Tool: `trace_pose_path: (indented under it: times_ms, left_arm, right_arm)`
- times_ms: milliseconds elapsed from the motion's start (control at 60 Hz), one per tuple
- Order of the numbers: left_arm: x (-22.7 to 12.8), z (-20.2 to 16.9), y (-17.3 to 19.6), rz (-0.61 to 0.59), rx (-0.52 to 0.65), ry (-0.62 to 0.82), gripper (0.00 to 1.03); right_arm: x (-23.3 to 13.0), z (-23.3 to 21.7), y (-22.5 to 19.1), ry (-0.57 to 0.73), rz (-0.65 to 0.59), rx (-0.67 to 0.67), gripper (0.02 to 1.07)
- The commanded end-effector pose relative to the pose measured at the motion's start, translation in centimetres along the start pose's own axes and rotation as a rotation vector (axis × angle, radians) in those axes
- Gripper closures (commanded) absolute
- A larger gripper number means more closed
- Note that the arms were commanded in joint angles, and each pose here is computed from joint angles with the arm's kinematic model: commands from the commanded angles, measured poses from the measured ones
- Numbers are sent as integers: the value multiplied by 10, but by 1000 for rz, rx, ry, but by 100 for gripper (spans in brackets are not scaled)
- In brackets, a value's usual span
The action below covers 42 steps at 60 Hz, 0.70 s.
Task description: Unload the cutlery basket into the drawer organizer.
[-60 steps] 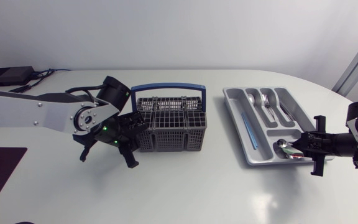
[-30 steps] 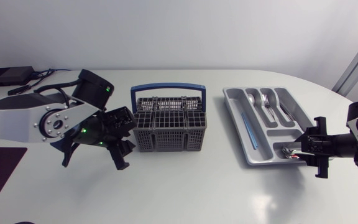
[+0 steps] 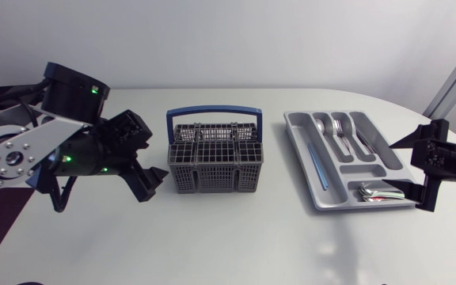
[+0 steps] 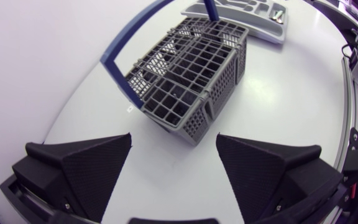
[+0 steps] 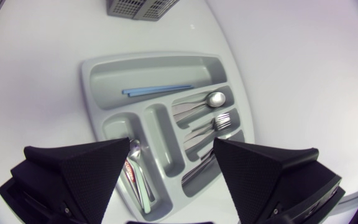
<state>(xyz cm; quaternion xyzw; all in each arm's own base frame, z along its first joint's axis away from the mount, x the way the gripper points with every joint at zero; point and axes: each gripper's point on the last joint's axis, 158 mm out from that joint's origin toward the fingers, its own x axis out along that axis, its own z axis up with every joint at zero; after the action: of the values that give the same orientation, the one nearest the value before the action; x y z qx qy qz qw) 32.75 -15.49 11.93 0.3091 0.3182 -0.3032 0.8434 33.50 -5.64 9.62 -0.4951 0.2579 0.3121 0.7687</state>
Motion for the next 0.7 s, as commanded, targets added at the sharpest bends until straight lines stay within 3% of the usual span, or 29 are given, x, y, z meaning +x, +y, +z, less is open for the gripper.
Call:
trace_pose_path:
  times_ms: [0,150,267,367,550,683]
  left_arm:
    - [-6,1,10,36,-63,-29,6]
    - [-21,7,40,121,-144,-92,5]
    - [-43,8,70,205,-258,-160,5]
    - [-60,5,80,237,-317,-219,5]
    - [-82,-6,88,280,-342,-272,5]
    - [-108,-9,92,352,-387,-366,5]
  right_arm:
    - [-8,11,-15,-28,-33,125,7]
    - [-16,29,-38,-99,-97,278,7]
    - [-27,36,-61,-148,-235,376,7]
    - [-42,45,-73,-205,-328,473,7]
    - [-54,52,-70,-260,-391,601,7]
    - [-75,59,-67,-303,-494,616,7]
